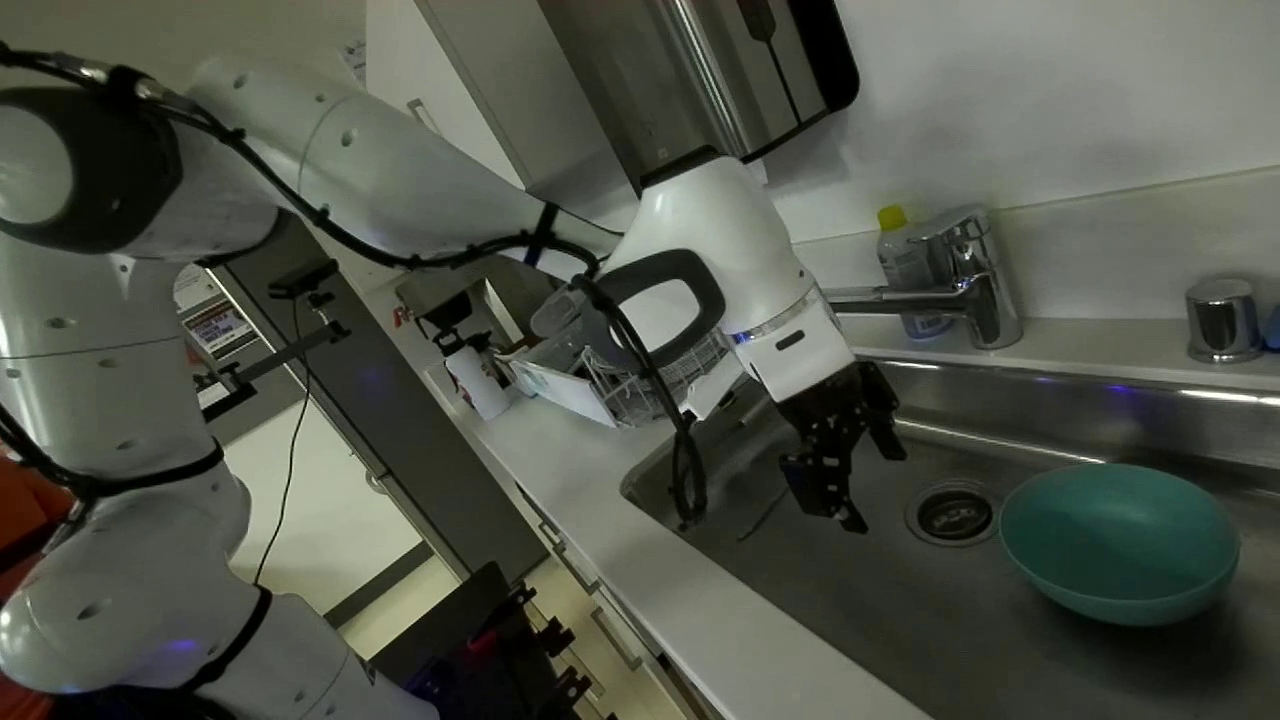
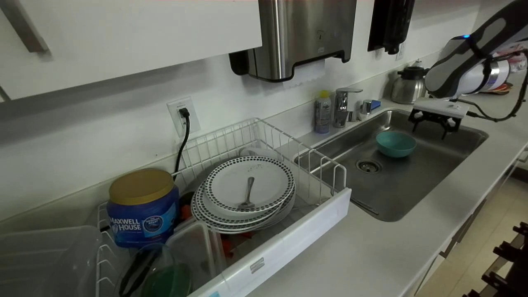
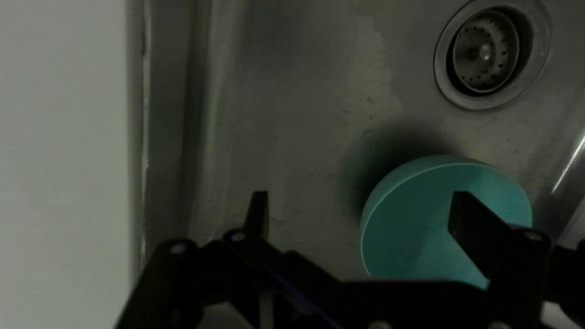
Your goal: Pick up the light blue bowl from the dish rack and put it in the sink.
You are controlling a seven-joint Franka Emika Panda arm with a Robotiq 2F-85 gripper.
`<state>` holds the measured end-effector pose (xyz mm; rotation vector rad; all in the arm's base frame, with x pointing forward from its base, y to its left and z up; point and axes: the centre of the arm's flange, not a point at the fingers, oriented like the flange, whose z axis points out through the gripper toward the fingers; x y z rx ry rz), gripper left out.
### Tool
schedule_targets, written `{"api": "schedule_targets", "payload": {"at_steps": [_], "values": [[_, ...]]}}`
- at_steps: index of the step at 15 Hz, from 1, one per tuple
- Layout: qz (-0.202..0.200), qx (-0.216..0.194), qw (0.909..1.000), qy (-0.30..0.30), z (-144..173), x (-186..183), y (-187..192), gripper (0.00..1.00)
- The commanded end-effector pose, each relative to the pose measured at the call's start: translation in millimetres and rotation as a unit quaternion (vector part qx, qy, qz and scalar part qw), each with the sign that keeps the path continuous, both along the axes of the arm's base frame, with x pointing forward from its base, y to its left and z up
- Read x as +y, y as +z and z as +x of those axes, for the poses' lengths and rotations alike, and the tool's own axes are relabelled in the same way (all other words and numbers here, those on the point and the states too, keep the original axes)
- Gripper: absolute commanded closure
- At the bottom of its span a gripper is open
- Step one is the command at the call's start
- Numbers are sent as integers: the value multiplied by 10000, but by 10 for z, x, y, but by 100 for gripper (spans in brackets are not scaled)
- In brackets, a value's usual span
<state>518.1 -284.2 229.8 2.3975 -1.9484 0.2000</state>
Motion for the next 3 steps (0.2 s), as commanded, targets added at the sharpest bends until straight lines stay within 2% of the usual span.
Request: {"api": "schedule_targets", "payload": {"at_steps": [1, 3], "values": [[-3, -56, 9996, 268, -294, 308, 372, 0], [-36, -88, 9990, 437, -316, 395, 470, 0]]}}
